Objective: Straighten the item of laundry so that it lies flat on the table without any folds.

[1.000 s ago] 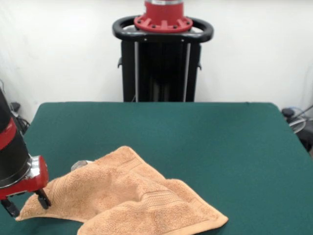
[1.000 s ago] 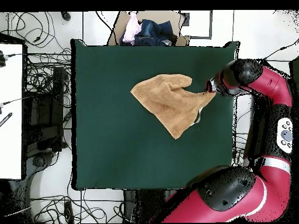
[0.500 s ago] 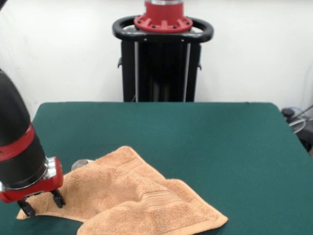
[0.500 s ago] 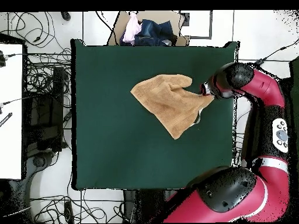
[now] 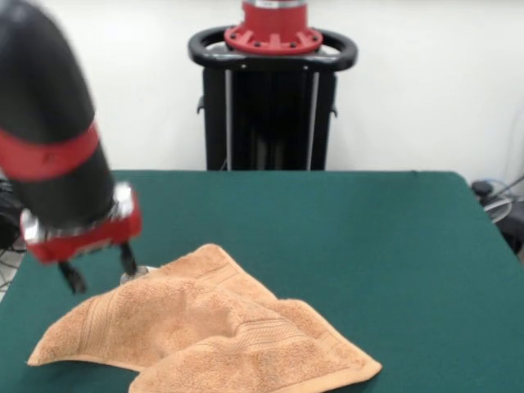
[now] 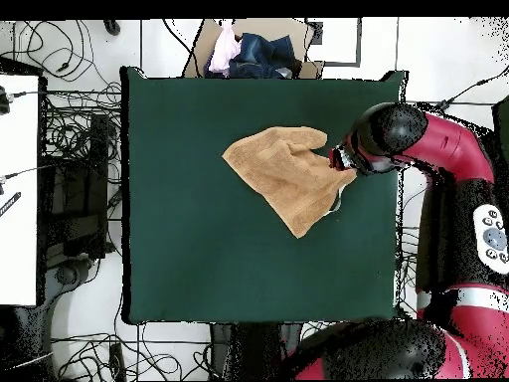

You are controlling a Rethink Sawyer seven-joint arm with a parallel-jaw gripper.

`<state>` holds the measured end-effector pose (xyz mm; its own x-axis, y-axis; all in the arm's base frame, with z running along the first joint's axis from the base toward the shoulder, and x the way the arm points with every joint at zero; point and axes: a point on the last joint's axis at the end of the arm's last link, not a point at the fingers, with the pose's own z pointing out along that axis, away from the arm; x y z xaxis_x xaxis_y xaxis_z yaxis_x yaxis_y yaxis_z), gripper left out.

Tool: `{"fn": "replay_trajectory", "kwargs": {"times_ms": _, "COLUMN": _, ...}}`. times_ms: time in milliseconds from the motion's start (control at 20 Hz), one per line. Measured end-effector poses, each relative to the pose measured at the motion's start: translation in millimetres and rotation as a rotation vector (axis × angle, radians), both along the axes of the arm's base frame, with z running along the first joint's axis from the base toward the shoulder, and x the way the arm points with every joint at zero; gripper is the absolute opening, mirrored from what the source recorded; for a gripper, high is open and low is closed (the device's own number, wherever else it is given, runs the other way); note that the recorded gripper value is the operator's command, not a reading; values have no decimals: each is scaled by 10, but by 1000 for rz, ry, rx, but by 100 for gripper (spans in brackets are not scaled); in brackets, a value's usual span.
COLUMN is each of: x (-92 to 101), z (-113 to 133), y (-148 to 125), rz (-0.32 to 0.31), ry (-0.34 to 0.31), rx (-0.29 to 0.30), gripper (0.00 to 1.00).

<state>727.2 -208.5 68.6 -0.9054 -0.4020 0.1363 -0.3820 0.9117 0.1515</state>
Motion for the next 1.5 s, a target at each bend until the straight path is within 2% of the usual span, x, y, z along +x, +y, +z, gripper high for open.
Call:
{"fn": "replay_trajectory", "kwargs": {"times_ms": 350, "x": -154, "z": 822, "y": 399, "rz": 1, "ry": 0, "rx": -39, "gripper": 100}}
{"fn": "replay_trajectory", "kwargs": {"times_ms": 450, "x": -253, "z": 1117, "y": 614, "rz": -18, "ry": -7, "rx": -45, "gripper": 100}}
{"fn": "replay_trajectory", "kwargs": {"times_ms": 650, "x": -398, "z": 1299, "y": 851, "rz": -70, "ry": -43, "rx": -51, "gripper": 100}}
{"fn": "replay_trajectory", "kwargs": {"times_ms": 850, "x": -504, "z": 1298, "y": 994, "rz": -117, "ry": -91, "rx": -60, "gripper": 100}}
{"fn": "replay_trajectory", "kwargs": {"times_ms": 900, "x": -592, "z": 1236, "y": 1089, "rz": -155, "ry": -132, "rx": -72, "gripper": 100}}
{"fn": "replay_trajectory", "kwargs": {"times_ms": 1000, "x": -631, "z": 1203, "y": 1128, "rz": -174, "ry": -150, "rx": -76, "gripper": 100}}
{"fn": "replay_trajectory", "kwargs": {"times_ms": 1100, "x": -752, "z": 1088, "y": 1226, "rz": -214, "ry": -191, "rx": -89, "gripper": 100}}
{"fn": "replay_trajectory", "kwargs": {"times_ms": 1250, "x": -914, "z": 922, "y": 1319, "rz": -254, "ry": -210, "rx": -97, "gripper": 100}}
{"fn": "replay_trajectory", "kwargs": {"times_ms": 1500, "x": -1104, "z": 773, "y": 1396, "rz": -283, "ry": -205, "rx": -104, "gripper": 100}}
